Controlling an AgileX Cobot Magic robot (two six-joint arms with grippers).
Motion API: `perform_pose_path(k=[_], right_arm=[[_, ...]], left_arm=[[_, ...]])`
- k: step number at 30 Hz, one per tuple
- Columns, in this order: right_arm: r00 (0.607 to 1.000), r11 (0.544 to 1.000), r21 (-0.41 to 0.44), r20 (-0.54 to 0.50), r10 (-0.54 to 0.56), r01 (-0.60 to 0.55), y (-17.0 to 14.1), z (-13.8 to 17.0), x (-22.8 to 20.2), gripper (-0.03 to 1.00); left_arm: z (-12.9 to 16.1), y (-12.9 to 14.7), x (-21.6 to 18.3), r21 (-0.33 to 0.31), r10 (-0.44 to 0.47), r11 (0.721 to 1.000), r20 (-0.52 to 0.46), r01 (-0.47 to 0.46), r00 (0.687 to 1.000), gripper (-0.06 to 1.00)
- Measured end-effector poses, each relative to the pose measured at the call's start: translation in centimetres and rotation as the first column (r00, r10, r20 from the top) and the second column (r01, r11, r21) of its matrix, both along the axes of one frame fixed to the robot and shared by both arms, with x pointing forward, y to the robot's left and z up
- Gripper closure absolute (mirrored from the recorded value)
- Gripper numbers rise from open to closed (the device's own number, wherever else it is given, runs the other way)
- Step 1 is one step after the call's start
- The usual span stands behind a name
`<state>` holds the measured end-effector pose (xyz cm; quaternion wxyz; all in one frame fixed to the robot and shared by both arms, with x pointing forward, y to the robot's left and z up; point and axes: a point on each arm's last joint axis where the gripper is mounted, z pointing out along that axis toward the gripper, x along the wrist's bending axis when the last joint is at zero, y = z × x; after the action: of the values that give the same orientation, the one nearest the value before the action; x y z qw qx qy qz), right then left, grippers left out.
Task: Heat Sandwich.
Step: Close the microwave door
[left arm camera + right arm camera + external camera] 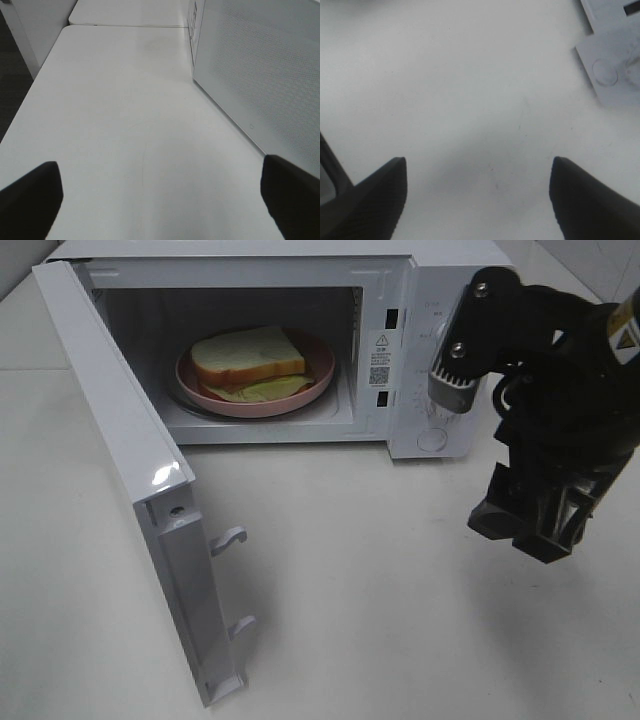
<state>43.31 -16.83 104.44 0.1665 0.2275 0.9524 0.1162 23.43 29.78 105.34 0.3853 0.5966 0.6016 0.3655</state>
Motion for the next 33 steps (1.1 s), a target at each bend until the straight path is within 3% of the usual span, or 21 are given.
perform_pose_path(k=[6, 10, 19, 27, 33], right_arm=[[0.976, 0.975, 0.051, -0.054, -0.213, 0.215, -1.5, 1.5, -1.9, 0.2], [0.956, 0.957, 0.044, -0.072, -0.283, 0.287, -2.4, 2.3, -2.9, 0.2], [0.928, 0.931, 0.03, -0.1, -0.358, 0.363, -4.4, 3.7, -5.4, 0.2], [0.914, 0.916, 0.035, -0.101, -0.394, 0.399, -6.3, 3.1, -7.6, 0.2], [0.86, 0.858, 0.061, -0.084, -0.504, 0.509, -9.0, 2.3, -9.0, 0.2]], left_arm=[[0.0, 0.0, 0.0, 0.0, 0.0, 1.0, 0.0, 0.0, 1.0, -0.05], [0.0, 0.0, 0.0, 0.0, 0.0, 1.0, 0.0, 0.0, 1.0, -0.05], [0.0, 0.0, 0.0, 0.0, 0.0, 1.0, 0.0, 0.0, 1.0, -0.05], [0.0, 0.0, 0.0, 0.0, 0.0, 1.0, 0.0, 0.0, 1.0, -0.05], [0.0, 0.0, 0.0, 0.0, 0.0, 1.0, 0.0, 0.0, 1.0, -0.05]])
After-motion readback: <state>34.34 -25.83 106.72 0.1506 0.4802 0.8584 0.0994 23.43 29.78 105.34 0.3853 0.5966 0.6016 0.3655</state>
